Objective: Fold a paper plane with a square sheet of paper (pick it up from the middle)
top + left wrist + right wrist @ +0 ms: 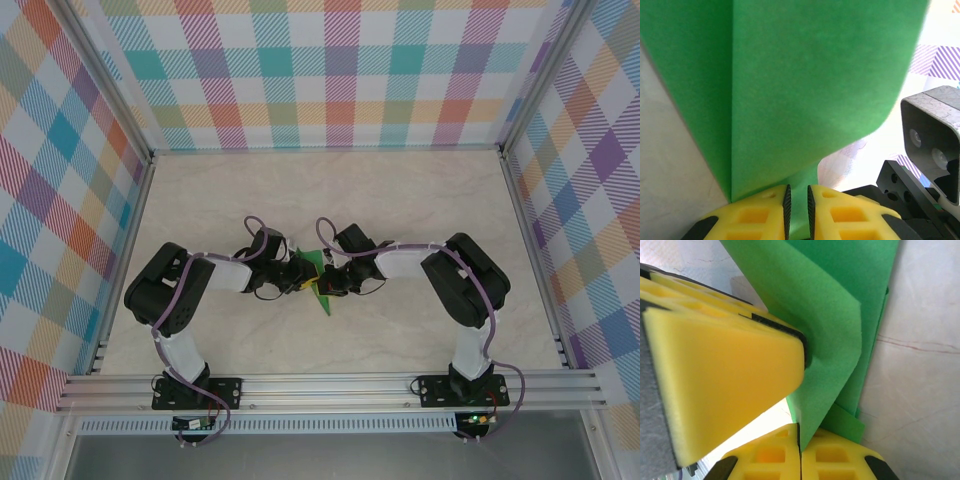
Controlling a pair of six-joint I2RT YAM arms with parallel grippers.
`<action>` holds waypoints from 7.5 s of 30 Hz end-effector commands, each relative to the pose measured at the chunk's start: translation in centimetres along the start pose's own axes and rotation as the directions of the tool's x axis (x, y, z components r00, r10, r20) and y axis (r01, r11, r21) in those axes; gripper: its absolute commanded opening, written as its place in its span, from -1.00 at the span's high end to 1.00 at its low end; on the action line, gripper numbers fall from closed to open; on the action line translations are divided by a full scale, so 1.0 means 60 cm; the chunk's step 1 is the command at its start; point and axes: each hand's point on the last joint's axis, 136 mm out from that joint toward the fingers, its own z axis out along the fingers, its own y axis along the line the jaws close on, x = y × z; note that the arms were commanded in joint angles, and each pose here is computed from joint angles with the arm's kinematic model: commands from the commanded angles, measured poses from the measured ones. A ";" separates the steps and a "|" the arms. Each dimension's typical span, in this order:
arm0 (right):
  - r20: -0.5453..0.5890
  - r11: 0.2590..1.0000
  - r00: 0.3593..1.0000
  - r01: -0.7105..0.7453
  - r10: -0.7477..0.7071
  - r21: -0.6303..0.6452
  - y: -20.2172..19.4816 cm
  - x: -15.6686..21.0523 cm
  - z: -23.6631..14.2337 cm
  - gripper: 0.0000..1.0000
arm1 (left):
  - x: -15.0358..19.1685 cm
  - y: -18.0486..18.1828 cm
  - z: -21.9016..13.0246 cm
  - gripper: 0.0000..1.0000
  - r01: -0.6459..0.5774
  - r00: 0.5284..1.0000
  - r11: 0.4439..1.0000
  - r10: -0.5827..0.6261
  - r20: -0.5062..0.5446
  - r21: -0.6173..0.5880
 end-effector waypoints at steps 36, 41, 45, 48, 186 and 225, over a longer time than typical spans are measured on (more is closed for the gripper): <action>0.092 0.980 0.995 -0.045 0.028 0.193 -0.005 0.035 -0.072 0.75 | -0.001 0.028 0.015 0.64 0.022 1.000 0.998 -0.023 -0.011 -0.066; 0.102 0.989 0.995 -0.026 0.011 0.148 0.025 0.029 -0.060 0.86 | 0.000 0.028 0.015 0.64 0.024 1.000 0.998 -0.025 -0.013 -0.066; 0.053 0.995 0.999 -0.005 -0.001 0.103 0.042 0.029 -0.035 0.93 | -0.001 0.026 0.014 0.65 0.022 1.000 0.998 -0.023 -0.012 -0.065; 0.042 0.996 0.999 -0.006 0.002 0.087 0.046 0.024 -0.024 0.94 | 0.000 0.029 0.014 0.65 0.025 1.000 0.997 -0.026 -0.012 -0.070; 0.075 0.986 0.984 0.162 -0.159 -0.036 0.006 -0.031 0.014 0.93 | -0.049 0.012 -0.016 0.83 -0.184 0.980 0.974 0.192 0.048 -0.135; -0.163 0.989 0.979 0.134 -0.123 0.055 -0.051 0.154 -0.013 0.91 | -0.037 0.178 -0.009 0.93 0.043 0.996 0.891 -0.003 0.089 -0.451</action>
